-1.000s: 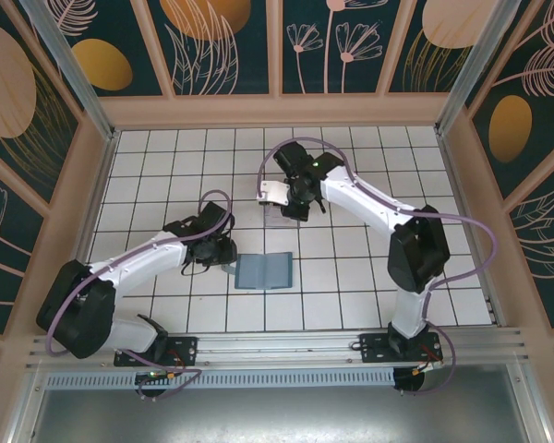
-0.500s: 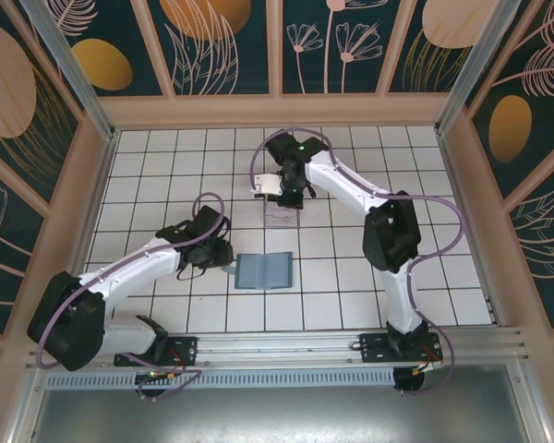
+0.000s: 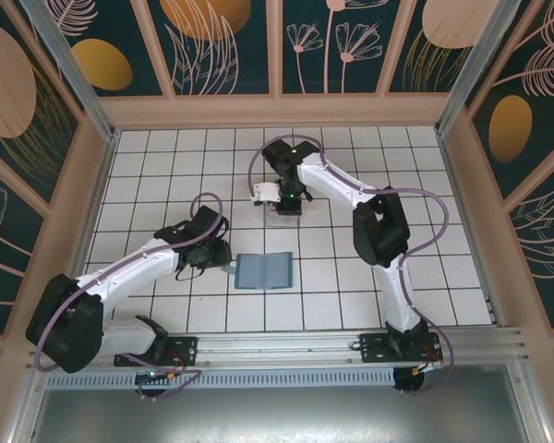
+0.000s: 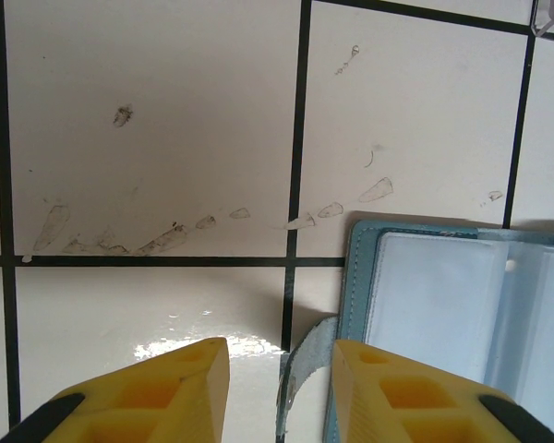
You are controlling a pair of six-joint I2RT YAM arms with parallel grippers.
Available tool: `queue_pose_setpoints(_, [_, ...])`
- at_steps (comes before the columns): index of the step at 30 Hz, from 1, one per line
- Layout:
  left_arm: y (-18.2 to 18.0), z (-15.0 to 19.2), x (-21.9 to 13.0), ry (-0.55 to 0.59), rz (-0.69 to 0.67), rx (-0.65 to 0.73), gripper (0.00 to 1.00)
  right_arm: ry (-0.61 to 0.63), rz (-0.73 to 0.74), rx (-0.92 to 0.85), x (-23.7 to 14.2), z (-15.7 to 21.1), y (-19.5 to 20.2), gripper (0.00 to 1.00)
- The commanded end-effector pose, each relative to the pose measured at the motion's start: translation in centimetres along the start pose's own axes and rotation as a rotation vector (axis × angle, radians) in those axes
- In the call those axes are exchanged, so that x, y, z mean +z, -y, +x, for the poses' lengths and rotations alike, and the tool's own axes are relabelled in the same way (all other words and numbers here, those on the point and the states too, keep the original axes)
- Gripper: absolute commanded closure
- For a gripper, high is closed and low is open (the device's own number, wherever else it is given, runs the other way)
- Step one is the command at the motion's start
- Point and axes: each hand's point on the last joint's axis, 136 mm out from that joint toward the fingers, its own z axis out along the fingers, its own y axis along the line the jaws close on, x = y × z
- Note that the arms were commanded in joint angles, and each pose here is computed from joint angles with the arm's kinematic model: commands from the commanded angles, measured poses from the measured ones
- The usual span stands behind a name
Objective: Take the credit cards out of the card holder
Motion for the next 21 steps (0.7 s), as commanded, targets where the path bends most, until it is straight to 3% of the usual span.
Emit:
queue_pose_setpoints(1, [-0.8,0.1,-0.2,0.003,-0.029,-0.007,0.64,0.003,-0.032,0.005,0.5,0.1,-0.1,1.0])
queue_pose_setpoints(6, [-0.8,0.0,-0.2,0.003,-0.031,-0.003,0.64,-0.001,-0.013,0.005,1.0,-0.1,0.5,1.0])
queue_pose_setpoints(9, [-0.7,-0.1,-0.3,0.008,-0.029,-0.002,0.64,0.004,0.024,0.009,0.5,-0.3,1.3,0.85])
queue_pose_setpoints(12, [-0.6,-0.3,-0.4,0.012,-0.029,-0.001,0.64,0.003,0.065,0.01,-0.1,-0.4,2.1,0.76])
queue_pose_setpoints(21, [-0.6,-0.6,-0.4,0.021,-0.033,0.004,0.64,-0.01,0.227,0.038,-2.4,-0.3,4.8,0.66])
